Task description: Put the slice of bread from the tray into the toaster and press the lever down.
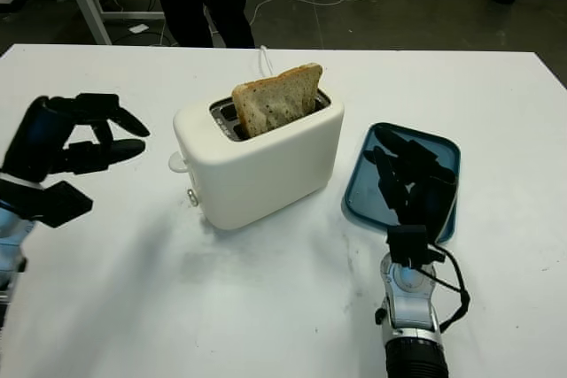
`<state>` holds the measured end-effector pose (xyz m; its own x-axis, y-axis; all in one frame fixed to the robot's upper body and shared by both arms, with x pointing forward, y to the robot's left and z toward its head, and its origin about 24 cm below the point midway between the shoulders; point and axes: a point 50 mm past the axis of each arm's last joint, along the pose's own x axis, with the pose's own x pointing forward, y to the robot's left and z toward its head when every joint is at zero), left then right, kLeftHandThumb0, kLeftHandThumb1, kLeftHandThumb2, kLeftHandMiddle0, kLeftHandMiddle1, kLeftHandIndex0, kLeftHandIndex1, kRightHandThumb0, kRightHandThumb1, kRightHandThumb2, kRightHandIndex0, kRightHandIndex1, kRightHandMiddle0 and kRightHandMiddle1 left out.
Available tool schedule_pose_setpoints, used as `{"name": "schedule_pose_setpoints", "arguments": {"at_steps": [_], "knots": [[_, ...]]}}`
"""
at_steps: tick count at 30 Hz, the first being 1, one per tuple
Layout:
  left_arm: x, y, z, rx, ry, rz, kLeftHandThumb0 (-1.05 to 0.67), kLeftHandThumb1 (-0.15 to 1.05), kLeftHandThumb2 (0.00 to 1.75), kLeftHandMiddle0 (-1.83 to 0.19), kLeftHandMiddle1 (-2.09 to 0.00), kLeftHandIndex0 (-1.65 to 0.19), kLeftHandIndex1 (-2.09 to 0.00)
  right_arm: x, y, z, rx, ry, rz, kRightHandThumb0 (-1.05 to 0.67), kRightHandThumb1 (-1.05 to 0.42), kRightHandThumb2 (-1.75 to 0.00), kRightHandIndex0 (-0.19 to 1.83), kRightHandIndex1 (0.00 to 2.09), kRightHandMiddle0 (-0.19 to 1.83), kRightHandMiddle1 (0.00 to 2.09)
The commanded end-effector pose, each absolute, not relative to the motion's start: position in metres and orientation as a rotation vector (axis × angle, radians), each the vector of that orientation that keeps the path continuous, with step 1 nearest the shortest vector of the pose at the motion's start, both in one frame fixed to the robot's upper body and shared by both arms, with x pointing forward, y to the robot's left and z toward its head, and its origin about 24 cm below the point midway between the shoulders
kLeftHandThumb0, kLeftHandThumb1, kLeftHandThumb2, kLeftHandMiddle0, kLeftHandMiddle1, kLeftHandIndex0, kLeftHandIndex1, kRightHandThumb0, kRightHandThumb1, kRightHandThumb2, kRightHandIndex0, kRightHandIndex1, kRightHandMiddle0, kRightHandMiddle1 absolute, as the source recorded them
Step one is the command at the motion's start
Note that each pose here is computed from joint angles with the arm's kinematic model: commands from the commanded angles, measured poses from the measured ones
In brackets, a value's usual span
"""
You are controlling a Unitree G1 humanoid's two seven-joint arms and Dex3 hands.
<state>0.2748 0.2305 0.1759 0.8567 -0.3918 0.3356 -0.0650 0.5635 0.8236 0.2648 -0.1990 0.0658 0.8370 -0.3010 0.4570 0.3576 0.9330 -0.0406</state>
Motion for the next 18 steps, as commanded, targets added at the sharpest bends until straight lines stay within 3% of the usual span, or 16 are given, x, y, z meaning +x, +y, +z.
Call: {"name": "schedule_pose_setpoints", "arguments": {"at_steps": [1,7,18], "knots": [[0.275,0.227,0.181,1.023,-0.516,-0.279,-0.90,0.92,0.31,-1.15,-1.56,-1.10,-0.52,0.268,-0.201,0.070,-0.119,-0.468,-0.352,-0.50,-0.92,-0.15,1.23,0.27,1.17,0.01],[0.278,0.220,0.182,1.101,-0.509,-0.415,-0.94,0.92,0.36,-1.10,-1.62,-1.12,-0.28,0.270,-0.202,0.072,-0.107,-0.468,-0.361,-0.50,-0.92,-0.13,1.24,0.25,1.18,0.00],[0.280,0.209,0.161,1.099,-0.560,-0.439,-0.89,0.92,0.42,-1.01,-1.74,-1.01,-0.16,0.272,-0.207,0.072,-0.105,-0.450,-0.379,-0.51,-0.92,-0.11,1.28,0.22,1.20,0.01]]}}
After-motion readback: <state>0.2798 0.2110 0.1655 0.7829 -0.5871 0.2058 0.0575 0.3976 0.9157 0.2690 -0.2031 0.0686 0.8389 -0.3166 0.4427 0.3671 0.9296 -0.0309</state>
